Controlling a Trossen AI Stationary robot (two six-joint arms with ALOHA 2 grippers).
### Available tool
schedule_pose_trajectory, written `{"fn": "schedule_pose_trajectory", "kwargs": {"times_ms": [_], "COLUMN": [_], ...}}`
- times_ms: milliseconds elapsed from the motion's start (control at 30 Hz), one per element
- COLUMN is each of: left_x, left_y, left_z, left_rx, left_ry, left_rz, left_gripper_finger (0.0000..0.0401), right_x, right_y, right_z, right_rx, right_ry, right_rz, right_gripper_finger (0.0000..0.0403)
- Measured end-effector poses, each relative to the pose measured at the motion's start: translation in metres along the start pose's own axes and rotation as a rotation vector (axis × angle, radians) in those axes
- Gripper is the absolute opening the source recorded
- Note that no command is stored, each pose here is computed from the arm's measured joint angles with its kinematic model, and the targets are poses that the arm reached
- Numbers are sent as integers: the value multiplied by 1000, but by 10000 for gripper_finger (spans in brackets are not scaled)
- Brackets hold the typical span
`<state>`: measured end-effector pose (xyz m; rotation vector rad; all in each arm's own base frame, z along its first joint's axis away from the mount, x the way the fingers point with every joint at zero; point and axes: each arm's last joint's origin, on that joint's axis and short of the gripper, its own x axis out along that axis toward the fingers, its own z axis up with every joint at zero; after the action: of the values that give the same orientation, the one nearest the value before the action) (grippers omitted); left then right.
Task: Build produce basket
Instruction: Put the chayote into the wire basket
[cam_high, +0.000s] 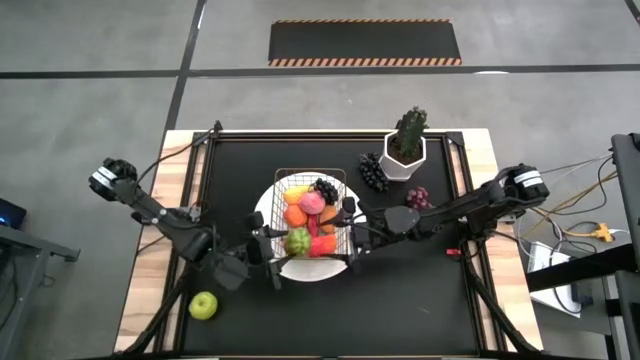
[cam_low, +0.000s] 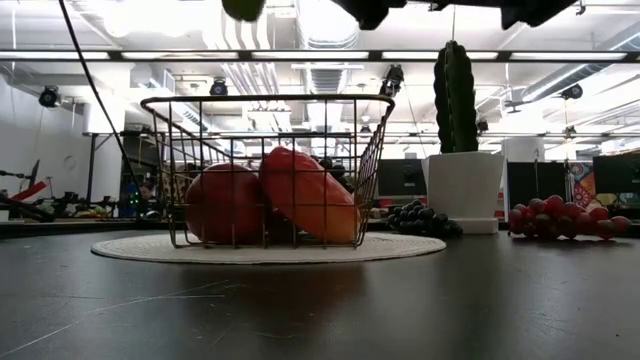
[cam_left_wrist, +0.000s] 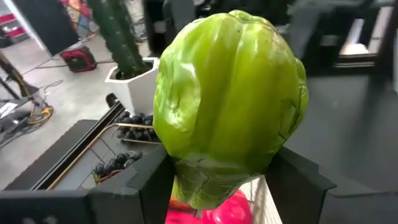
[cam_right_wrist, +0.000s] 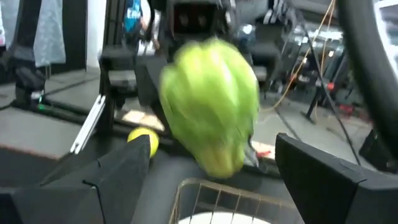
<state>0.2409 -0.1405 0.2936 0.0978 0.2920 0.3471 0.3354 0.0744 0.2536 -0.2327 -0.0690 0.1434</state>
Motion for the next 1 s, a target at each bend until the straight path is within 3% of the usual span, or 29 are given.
{"fn": "schedule_pose_trajectory", "kwargs": {"times_ms": [433,1000], "left_x": [22,53], "left_y": [14,9], "left_z": [-11,-14], "left_rx": [-97,-62], "left_ry": [-66,-123], "left_rz": [55,100], "left_gripper_finger": [205,205], "right_x": [6,7], "right_y": [-7,-15], "right_z": [8,5], "right_rx": [-32,-37], "right_ry": [-75,-72], "right_rz": [-39,-86], "right_gripper_finger": [327,327]}}
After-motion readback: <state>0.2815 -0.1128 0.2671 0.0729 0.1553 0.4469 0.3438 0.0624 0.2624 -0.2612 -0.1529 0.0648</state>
